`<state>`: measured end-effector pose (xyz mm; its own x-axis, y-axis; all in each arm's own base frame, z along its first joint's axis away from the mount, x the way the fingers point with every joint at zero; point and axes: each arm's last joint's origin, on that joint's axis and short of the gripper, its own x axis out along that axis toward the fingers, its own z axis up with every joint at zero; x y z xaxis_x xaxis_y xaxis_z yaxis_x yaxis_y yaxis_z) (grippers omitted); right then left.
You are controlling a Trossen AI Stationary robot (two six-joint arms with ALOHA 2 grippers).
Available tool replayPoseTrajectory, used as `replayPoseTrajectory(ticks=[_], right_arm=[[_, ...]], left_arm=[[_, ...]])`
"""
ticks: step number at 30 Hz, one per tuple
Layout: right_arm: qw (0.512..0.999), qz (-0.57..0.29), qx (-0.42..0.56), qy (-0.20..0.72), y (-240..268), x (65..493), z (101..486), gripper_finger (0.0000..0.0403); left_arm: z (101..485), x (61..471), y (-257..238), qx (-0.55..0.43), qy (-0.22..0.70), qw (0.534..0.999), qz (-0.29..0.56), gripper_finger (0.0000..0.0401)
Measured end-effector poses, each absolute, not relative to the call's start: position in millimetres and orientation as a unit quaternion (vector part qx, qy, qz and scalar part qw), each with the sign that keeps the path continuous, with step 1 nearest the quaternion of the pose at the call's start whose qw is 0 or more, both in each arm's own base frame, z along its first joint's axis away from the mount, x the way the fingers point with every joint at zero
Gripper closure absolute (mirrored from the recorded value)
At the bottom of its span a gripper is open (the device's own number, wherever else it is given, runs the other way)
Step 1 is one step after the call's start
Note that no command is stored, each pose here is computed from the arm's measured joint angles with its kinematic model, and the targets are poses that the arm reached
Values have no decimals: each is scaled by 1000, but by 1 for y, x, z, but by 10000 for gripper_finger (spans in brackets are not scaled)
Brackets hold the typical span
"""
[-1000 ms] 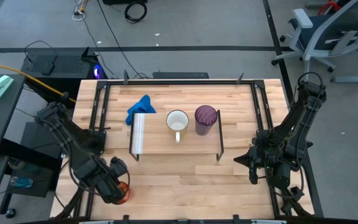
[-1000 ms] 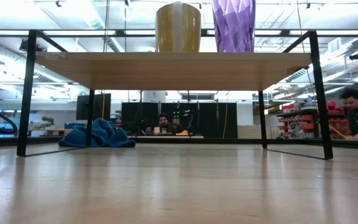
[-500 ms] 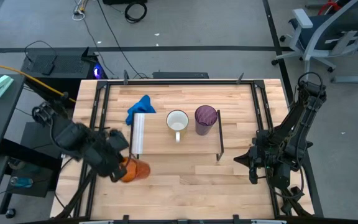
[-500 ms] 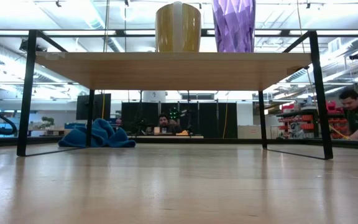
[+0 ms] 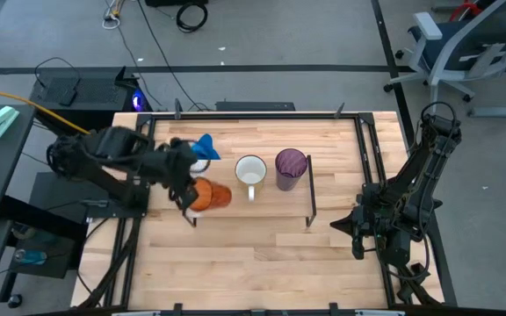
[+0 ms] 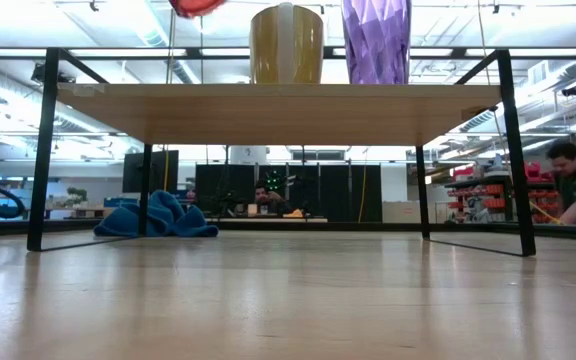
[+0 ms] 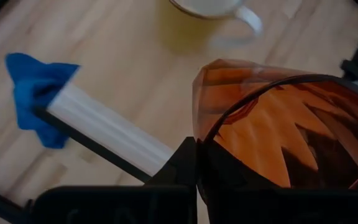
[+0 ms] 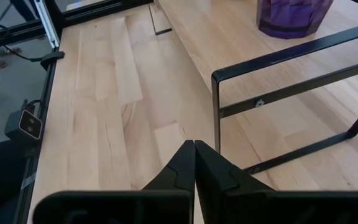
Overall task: Stack small to large cups/mugs on shelf
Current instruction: Put the orange cup on the shelf
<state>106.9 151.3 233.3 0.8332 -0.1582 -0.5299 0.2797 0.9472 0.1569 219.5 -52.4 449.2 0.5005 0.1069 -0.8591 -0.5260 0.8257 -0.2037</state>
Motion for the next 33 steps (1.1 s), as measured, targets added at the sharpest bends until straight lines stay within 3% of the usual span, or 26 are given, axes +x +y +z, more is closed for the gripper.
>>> replayPoseTrajectory(ticks=[24, 33], right_arm=[[949, -120, 129, 261, 151, 107, 233, 392], [949, -120, 130, 261, 151, 107, 233, 392]], left_arm=[[447, 223, 42, -286, 448, 797, 287, 389], [416, 231, 49, -316, 509, 753, 272, 389]])
